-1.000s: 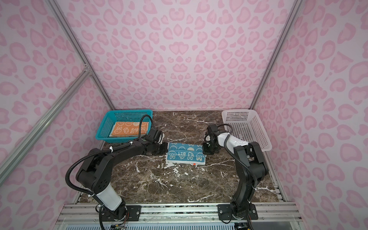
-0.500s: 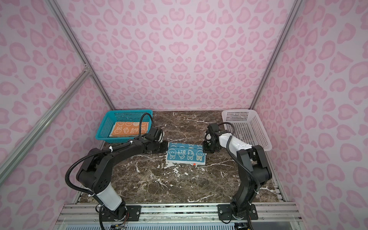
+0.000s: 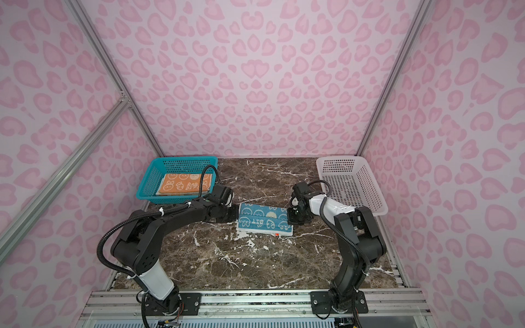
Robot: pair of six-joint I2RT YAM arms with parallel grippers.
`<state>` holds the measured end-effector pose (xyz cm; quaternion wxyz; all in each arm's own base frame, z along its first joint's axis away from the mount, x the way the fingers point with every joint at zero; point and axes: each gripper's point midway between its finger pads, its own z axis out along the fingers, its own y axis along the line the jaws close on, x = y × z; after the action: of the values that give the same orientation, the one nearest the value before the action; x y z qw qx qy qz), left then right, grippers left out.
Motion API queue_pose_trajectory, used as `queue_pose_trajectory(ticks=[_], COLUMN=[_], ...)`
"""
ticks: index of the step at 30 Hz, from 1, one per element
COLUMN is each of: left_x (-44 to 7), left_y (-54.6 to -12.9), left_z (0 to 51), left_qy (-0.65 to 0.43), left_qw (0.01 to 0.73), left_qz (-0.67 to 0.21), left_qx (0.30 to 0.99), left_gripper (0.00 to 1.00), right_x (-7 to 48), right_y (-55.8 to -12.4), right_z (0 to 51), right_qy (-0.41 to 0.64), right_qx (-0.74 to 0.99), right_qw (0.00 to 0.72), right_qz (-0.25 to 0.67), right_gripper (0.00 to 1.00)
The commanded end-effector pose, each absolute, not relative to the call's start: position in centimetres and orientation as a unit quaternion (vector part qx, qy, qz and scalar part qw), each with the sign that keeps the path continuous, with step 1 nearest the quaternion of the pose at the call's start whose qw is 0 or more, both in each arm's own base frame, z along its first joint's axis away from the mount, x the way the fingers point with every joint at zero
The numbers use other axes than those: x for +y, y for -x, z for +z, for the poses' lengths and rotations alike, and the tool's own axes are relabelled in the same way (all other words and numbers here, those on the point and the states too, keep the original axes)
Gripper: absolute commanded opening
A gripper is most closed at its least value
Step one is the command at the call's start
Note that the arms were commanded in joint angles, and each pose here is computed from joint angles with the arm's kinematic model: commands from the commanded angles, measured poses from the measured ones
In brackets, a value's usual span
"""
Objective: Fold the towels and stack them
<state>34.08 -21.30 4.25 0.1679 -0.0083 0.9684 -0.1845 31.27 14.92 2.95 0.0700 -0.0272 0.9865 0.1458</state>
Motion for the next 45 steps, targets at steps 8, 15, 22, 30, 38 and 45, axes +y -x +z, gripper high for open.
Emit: queue_pose_trajectory(ticks=[8, 15, 22, 30, 38, 45], left_x=[-20.8, -21.6, -21.9, -24.6, -29.6, -29.7], left_y=[-34.3, -33.5, -33.5, -34.7, -36.0, -35.0], left_z=[4.4, 4.0, 5.7, 12.3, 11.8, 8.1], left_qy=[0.012, 0.006, 0.006, 0.002, 0.030, 0.046], left_qw=[0.177, 0.168, 0.184, 0.213, 0.142, 0.102], left_qz=[-0.174, -0.187, -0.195, -0.278, -0.388, -0.377], left_qx=[0.969, 0.968, 0.963, 0.937, 0.910, 0.920], left_gripper=[0.05, 0.28, 0.45, 0.66, 0.71, 0.71], right_x=[14.0, 14.4, 14.8, 15.9, 20.7, 22.0], right_y=[-31.0, -30.7, -30.7, -31.6, -32.8, -32.2], right_z=[2.5, 2.4, 3.7, 8.7, 10.2, 7.8], right_qy=[0.024, 0.031, 0.040, 0.036, -0.015, -0.029], right_qx=[0.990, 0.990, 0.988, 0.977, 0.937, 0.927], right_qw=[0.068, 0.070, 0.082, 0.133, 0.141, 0.114], right_qz=[0.120, 0.121, 0.124, 0.165, 0.321, 0.356], right_gripper=[0.04, 0.17, 0.49, 0.79, 0.87, 0.89])
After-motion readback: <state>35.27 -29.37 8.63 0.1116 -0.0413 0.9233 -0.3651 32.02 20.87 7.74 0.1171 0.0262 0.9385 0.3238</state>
